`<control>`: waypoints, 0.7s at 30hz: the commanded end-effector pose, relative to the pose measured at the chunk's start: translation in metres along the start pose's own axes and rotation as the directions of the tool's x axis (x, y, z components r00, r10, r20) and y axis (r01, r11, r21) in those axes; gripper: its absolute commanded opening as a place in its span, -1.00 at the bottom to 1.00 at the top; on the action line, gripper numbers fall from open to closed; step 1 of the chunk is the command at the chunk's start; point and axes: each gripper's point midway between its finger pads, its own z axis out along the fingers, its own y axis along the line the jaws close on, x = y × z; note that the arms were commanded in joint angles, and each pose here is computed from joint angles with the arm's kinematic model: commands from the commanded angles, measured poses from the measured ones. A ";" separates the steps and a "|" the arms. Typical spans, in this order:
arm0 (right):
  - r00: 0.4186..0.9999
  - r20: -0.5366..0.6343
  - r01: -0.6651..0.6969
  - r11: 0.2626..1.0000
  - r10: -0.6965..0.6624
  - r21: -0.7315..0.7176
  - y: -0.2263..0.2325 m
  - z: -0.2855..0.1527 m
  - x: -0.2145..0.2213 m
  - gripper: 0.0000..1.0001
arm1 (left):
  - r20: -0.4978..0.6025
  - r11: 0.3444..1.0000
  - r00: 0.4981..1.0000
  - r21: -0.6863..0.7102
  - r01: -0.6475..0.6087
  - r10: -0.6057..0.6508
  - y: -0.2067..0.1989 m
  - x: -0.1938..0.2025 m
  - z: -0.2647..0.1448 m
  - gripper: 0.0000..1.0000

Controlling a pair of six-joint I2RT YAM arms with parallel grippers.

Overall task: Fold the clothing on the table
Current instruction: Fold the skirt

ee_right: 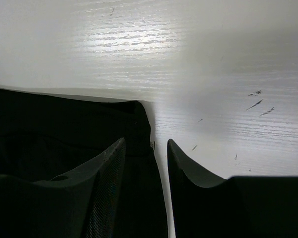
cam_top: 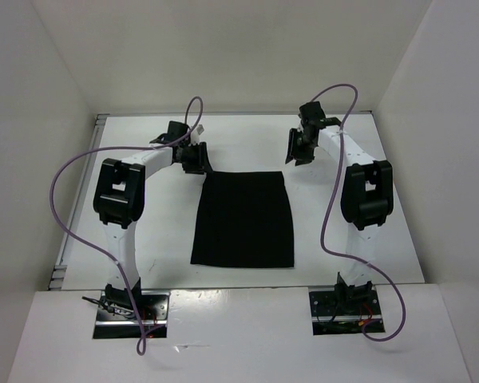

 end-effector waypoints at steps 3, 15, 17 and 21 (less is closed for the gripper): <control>0.999 0.050 0.008 0.999 -0.006 -0.032 0.007 -0.001 -0.016 -0.11 | -0.010 1.000 1.000 0.000 -0.006 0.006 0.007 0.008 0.008 -0.01; 0.999 -0.001 0.033 0.996 -0.033 -0.082 0.012 0.020 -0.007 -0.13 | -0.063 0.998 0.997 0.059 0.039 -0.036 0.006 0.023 0.028 -0.94; 0.999 -0.019 0.038 0.996 -0.040 -0.077 0.009 0.028 -0.003 -0.17 | -0.071 0.997 0.997 0.056 0.043 -0.039 0.008 0.026 0.030 -1.00; 0.998 -0.044 0.043 0.995 -0.047 -0.092 0.010 0.035 0.003 -0.20 | -0.068 0.996 0.997 0.076 0.041 -0.035 0.004 0.023 0.029 -1.00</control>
